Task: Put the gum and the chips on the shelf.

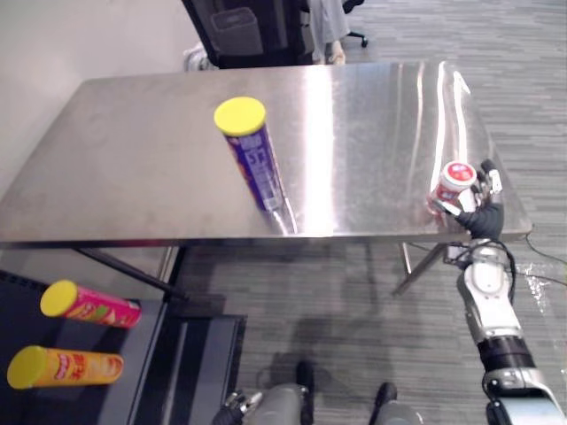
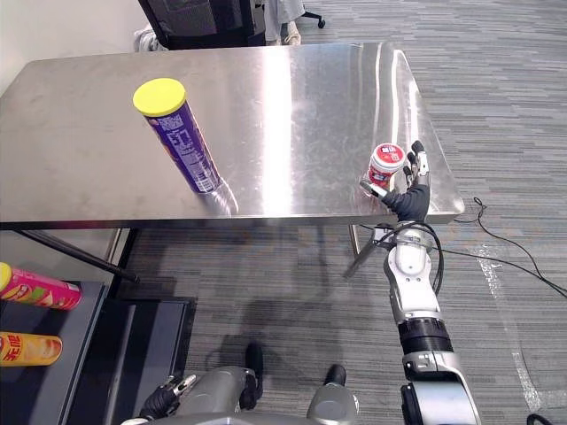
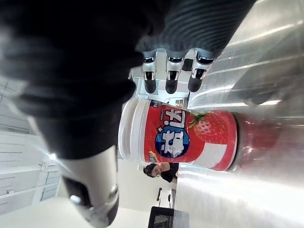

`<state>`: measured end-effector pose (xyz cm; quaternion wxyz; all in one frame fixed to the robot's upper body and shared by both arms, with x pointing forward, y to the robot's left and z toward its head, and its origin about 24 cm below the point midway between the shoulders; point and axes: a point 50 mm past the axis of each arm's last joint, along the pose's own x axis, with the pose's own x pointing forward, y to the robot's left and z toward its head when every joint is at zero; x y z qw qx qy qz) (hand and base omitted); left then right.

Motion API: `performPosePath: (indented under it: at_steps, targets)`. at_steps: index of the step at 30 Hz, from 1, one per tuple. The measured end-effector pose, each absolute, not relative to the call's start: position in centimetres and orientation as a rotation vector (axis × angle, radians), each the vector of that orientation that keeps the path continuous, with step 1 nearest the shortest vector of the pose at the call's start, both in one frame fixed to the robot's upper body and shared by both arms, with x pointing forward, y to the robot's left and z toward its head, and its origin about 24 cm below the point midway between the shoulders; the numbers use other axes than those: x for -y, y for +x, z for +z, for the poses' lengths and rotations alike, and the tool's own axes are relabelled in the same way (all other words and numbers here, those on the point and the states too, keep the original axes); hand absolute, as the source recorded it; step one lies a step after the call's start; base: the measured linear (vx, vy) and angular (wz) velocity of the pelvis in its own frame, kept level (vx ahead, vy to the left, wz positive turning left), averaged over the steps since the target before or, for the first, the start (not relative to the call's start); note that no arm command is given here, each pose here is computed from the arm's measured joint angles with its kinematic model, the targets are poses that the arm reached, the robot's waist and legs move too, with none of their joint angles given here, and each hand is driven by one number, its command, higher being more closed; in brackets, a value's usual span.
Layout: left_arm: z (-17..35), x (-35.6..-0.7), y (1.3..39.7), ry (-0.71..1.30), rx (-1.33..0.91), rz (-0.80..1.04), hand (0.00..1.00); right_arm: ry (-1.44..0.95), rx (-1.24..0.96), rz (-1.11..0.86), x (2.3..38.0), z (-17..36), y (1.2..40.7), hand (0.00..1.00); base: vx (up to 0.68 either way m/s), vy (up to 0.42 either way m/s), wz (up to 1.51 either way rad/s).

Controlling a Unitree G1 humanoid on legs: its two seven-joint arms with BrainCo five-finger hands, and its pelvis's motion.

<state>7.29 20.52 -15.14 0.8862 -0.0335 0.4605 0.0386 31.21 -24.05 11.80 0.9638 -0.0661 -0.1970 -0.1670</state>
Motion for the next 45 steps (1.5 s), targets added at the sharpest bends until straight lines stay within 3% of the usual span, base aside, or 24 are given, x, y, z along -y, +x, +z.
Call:
performPosePath:
  at_steps: [10,11,36,45]
  targets:
    - [-15.1,-20.4,7.4,-0.075,-0.952,0.077,0.0,-0.113,0.378,-0.374,24.5,12.1,32.5,0.0,0.0,-0.001,0.0]
    - [-15.1,-20.3,7.4,-0.077,-0.952,0.078,0.0,-0.116,0.377,-0.377,24.6,12.1,32.5,1.0,0.02,-0.009,0.06]
    - [-15.0,-19.9,7.7,-0.08,-0.943,0.056,0.0,-0.114,0.44,-0.316,23.2,14.4,34.3,1.0,0.0,-0.001,-0.01]
    - [-15.0,-20.1,7.6,-0.072,-0.945,0.054,0.0,-0.148,0.642,-0.124,20.8,16.7,29.8,1.0,0.0,0.0,-0.02]
